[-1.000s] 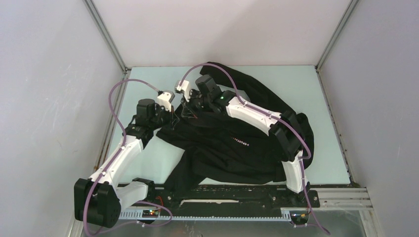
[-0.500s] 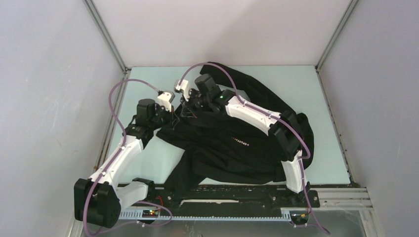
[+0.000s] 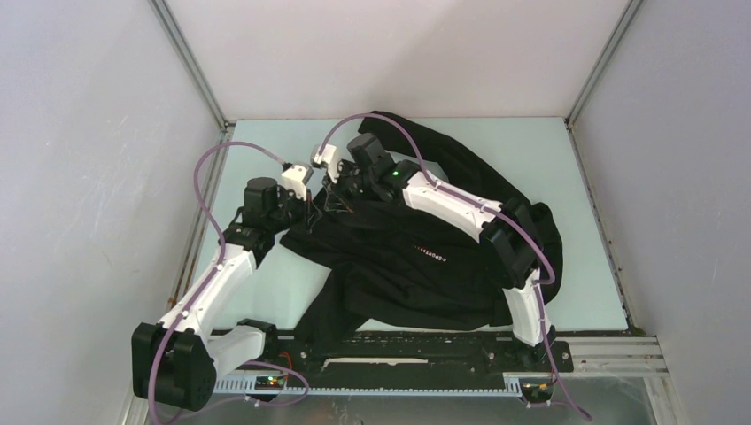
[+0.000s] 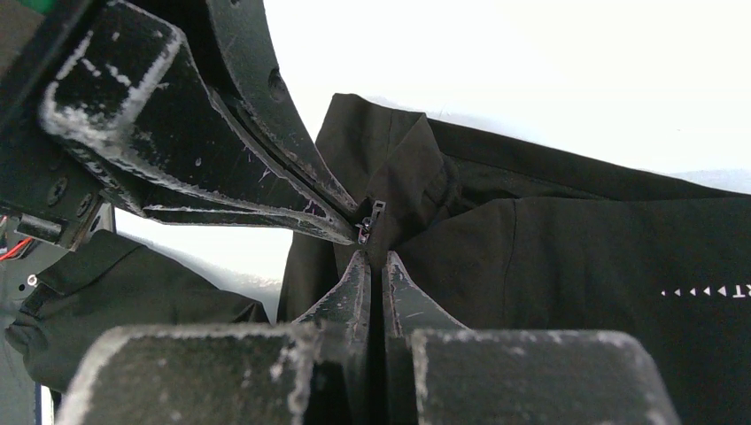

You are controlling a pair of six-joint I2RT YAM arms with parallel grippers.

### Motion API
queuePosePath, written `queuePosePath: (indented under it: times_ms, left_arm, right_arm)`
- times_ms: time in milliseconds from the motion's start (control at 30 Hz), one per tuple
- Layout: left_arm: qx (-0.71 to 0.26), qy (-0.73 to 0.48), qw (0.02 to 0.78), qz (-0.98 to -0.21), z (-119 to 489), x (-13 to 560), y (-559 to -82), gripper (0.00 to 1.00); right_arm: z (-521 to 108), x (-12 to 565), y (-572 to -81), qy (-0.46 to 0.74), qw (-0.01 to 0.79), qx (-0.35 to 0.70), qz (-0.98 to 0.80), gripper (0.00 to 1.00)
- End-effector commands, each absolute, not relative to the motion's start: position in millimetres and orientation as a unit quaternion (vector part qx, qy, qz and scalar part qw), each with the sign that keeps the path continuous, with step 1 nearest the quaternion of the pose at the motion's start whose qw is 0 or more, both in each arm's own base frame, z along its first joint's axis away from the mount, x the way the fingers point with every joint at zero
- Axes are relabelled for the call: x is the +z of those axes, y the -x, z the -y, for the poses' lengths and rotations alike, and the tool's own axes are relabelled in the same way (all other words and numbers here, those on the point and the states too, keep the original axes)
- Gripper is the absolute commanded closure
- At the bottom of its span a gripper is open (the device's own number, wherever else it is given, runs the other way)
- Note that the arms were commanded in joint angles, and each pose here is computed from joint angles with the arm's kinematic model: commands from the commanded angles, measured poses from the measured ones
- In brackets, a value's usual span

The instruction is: Zip up the jacket

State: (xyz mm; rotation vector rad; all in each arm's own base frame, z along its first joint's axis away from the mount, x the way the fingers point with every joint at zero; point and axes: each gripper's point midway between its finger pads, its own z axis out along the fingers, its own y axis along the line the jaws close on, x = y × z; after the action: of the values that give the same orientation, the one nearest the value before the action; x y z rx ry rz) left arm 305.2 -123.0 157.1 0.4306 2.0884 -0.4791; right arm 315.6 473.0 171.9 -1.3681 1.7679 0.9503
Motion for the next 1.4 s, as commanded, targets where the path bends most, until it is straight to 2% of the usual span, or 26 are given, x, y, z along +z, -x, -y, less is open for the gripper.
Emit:
queuePosePath:
  times_ms: [0, 400, 700, 833, 900, 1067, 1167, 1367]
  left_arm:
    - [-0.194, -0.194, 0.477, -0.835, 125.8, 163.8, -304.6, 1.0]
    - [-0.197, -0.202, 0.48, -0.83, 129.3, 165.3, -302.1, 1.0]
    - [-0.203, -0.208, 0.487, -0.824, 131.7, 168.7, -300.6, 1.0]
    - [-0.208, -0.207, 0.5, -0.815, 133.4, 175.3, -301.1, 0.99]
    - [-0.21, -0.204, 0.51, -0.809, 133.8, 180.8, -300.7, 0.94]
    - [-0.233, -0.165, 0.529, -0.799, 135.0, 193.5, -297.2, 0.62]
    - [-0.252, -0.129, 0.537, -0.795, 133.4, 201.0, -290.6, 0.5]
    - [-0.281, 0.031, 0.561, -0.778, 84.3, 215.8, -285.3, 0.44]
  right_arm:
    - [-485.4, 190.5, -319.6, 0.533, 0.372, 0.372, -0.663, 1.0]
    - [-500.3, 191.9, -325.4, 0.531, 0.373, 0.381, -0.659, 1.0]
    - [-511.6, 224.8, -321.7, 0.49, 0.38, 0.507, -0.599, 1.0]
    - [-517.0, 228.2, -313.1, 0.493, 0.369, 0.527, -0.586, 1.0]
    - [-515.5, 226.3, -314.4, 0.485, 0.362, 0.539, -0.586, 1.0]
    - [-511.0, 226.4, -316.6, 0.479, 0.362, 0.547, -0.583, 1.0]
    - [-507.3, 226.1, -318.6, 0.475, 0.362, 0.55, -0.583, 1.0]
    - [-499.2, 228.6, -324.9, 0.471, 0.364, 0.554, -0.583, 1.0]
